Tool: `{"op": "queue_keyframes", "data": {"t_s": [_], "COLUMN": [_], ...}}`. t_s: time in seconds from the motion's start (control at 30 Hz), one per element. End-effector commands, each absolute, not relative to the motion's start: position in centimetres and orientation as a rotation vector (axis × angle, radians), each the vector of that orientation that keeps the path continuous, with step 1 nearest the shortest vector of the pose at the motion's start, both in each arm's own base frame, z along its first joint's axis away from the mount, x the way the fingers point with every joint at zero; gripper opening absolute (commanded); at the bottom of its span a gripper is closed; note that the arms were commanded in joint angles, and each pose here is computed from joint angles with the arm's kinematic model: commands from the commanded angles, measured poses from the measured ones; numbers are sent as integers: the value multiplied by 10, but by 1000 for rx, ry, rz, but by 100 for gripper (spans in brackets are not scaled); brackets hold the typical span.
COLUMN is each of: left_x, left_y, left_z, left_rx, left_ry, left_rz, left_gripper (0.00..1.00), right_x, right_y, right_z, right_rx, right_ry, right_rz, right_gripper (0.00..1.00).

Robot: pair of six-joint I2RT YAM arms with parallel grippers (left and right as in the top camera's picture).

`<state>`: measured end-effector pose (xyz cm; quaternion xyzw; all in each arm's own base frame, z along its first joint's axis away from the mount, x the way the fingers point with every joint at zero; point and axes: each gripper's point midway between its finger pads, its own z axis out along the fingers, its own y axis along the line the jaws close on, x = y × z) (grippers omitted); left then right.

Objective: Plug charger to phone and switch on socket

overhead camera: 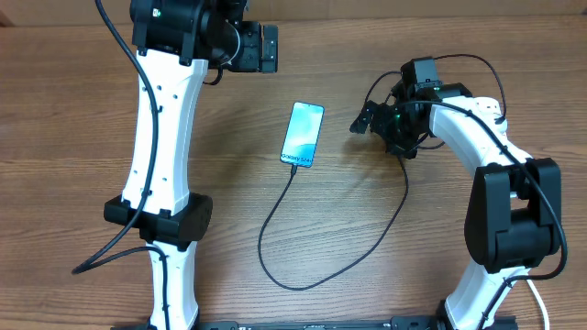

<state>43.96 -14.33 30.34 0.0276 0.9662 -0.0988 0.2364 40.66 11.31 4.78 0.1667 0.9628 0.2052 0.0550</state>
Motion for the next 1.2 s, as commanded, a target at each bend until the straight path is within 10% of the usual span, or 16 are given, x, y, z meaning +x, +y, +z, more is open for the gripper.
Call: {"op": "queue_keyframes", "data": {"t_s": [0.0,0.9,1.17], "left_x": [441,441,441], "left_y": [-140,-140,-140], "left_z": [302,302,302], "left_rx": [93,93,93], "left_ry": [2649,2649,2649], "left_rz": [-244,-244,-244], "left_gripper": [100,100,100], "right_x": [411,412,451], "right_y": [113,112,95], "right_z": [51,51,114], "right_rx": [489,428,353], "right_ry": [2909,2911,2801], "right_rz": [613,607,515], "right_gripper": [100,100,100]}}
